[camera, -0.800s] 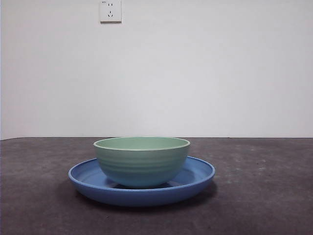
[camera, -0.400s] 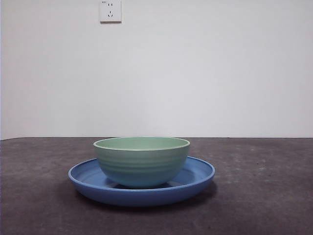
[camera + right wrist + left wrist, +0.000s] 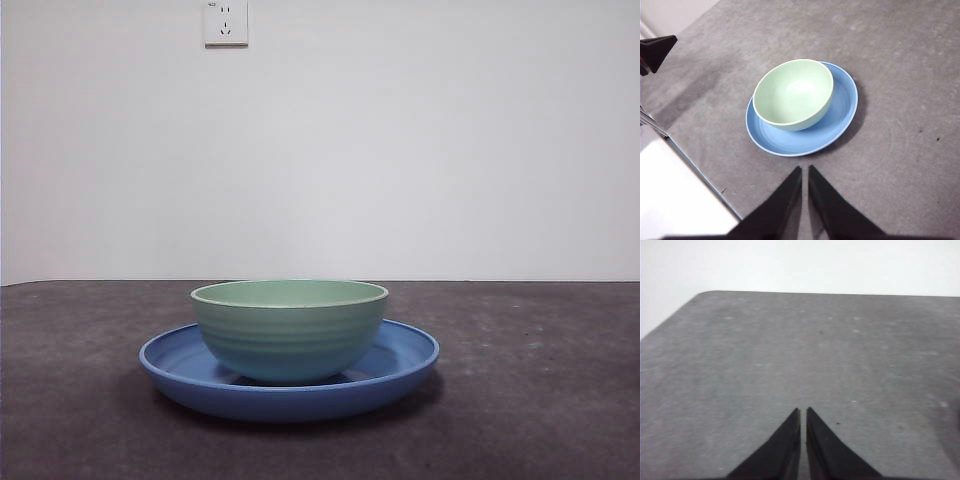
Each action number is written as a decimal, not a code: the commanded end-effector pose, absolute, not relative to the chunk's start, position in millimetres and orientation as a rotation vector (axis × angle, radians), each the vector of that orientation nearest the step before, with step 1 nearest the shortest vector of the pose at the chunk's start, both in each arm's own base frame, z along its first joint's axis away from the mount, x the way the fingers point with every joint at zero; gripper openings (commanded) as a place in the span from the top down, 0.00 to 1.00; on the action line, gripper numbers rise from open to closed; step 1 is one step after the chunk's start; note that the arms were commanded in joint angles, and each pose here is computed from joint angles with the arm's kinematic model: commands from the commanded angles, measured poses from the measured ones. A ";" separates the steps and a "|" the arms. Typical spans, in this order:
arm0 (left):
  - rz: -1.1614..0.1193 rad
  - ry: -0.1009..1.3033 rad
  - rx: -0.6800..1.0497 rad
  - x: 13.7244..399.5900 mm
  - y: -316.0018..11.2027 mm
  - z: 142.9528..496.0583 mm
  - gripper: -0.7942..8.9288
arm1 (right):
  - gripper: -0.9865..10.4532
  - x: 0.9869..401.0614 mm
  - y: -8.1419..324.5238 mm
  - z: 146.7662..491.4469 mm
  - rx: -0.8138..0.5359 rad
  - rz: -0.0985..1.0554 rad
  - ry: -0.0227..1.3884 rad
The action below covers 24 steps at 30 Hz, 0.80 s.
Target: Place the green bowl on the blue plate
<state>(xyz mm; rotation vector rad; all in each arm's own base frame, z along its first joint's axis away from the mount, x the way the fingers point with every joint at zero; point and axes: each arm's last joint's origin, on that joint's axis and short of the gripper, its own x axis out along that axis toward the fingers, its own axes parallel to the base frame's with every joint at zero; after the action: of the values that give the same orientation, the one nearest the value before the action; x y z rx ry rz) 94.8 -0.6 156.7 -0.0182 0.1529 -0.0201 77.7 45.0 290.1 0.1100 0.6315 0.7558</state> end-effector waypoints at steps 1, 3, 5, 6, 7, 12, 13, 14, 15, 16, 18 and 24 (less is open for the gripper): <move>0.000 0.183 -0.018 95.6 -0.5 148.8 0.90 | 0.90 77.7 45.6 293.8 0.112 0.764 0.613; -0.002 0.183 -0.018 95.6 -0.6 148.8 0.90 | 0.90 77.7 45.6 294.0 0.112 0.764 0.612; -0.007 0.183 -0.018 95.6 -1.1 148.8 0.90 | 0.90 77.7 45.6 293.8 0.112 0.764 0.613; -0.009 0.183 -0.018 95.5 -1.3 148.8 0.90 | 0.90 77.7 45.6 293.8 0.112 0.764 0.613; -0.011 0.183 -0.018 95.5 -1.5 148.8 0.90 | 0.90 77.7 45.6 293.8 0.112 0.764 0.613; -0.014 0.183 -0.017 95.5 -1.8 148.8 0.90 | 0.90 77.7 45.6 293.8 0.112 0.764 0.613; -0.013 0.183 -0.017 95.5 -1.8 148.8 0.90 | 0.90 77.7 45.6 293.8 0.112 0.764 0.613; -0.013 0.183 -0.017 95.5 -1.8 148.8 0.90 | 0.90 77.7 45.6 294.0 0.112 0.764 0.612; -0.014 0.183 -0.017 95.5 -1.8 148.8 0.90 | 0.90 77.7 45.6 294.0 0.112 0.764 0.612; -0.013 0.181 -0.017 95.6 -1.8 149.0 0.90 | 0.90 77.7 45.6 294.0 0.112 0.764 0.612; -0.013 0.181 -0.017 95.6 -1.8 149.0 0.90 | 0.90 77.7 45.6 293.8 0.112 0.764 0.613; -0.013 0.181 -0.017 95.6 -1.8 149.0 0.90 | 0.90 77.7 45.6 293.8 0.112 0.764 0.613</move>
<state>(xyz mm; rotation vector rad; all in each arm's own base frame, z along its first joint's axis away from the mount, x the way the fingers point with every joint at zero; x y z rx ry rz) 94.8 -1.7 156.6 -0.0154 0.1548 -0.0154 77.7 45.0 290.1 0.1100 0.6311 0.7558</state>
